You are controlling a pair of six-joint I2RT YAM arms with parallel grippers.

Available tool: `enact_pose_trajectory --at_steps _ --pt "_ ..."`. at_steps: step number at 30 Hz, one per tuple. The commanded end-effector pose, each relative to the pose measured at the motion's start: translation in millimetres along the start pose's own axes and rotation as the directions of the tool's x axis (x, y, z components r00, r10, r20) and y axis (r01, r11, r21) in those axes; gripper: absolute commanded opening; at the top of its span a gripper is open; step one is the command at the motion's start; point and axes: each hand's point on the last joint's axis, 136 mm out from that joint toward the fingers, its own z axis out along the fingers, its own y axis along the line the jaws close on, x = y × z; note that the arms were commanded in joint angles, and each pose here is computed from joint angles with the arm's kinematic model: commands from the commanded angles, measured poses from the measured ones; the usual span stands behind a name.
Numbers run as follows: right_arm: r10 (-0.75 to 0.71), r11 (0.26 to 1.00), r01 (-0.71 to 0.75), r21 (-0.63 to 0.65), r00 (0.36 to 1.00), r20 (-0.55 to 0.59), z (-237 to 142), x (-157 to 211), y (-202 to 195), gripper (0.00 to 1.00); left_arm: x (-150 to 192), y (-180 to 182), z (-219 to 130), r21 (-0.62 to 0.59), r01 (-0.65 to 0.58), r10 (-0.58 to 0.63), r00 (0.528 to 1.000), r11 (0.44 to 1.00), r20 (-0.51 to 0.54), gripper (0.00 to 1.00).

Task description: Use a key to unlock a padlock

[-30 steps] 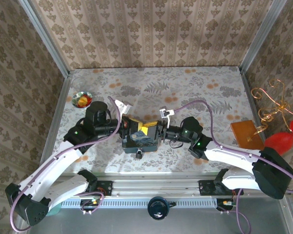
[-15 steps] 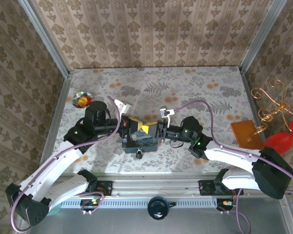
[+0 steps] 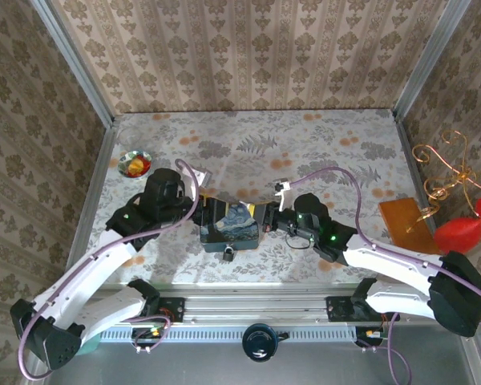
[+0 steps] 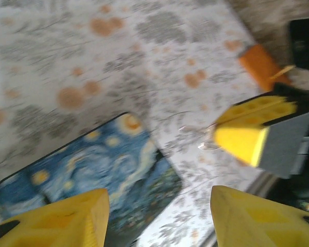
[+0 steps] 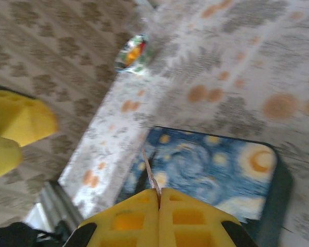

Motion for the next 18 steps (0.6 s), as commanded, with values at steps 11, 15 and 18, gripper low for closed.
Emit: enact_pose_trajectory --at_steps 11,15,18 --pt "0.018 0.97 -0.026 0.24 0.999 0.036 -18 -9 -39 0.0 107 3 11 -0.27 -0.015 -0.071 0.949 0.963 -0.306 0.59" --pt "0.031 0.971 -0.04 0.237 0.999 0.043 -17 -9 -39 0.0 122 -14 32 -0.252 0.04 -0.114 0.952 0.967 -0.284 0.59" --pt "0.045 0.971 -0.053 0.234 0.998 0.042 -16 -7 -40 0.0 122 -16 46 -0.304 0.048 -0.115 0.972 0.951 -0.206 0.6"
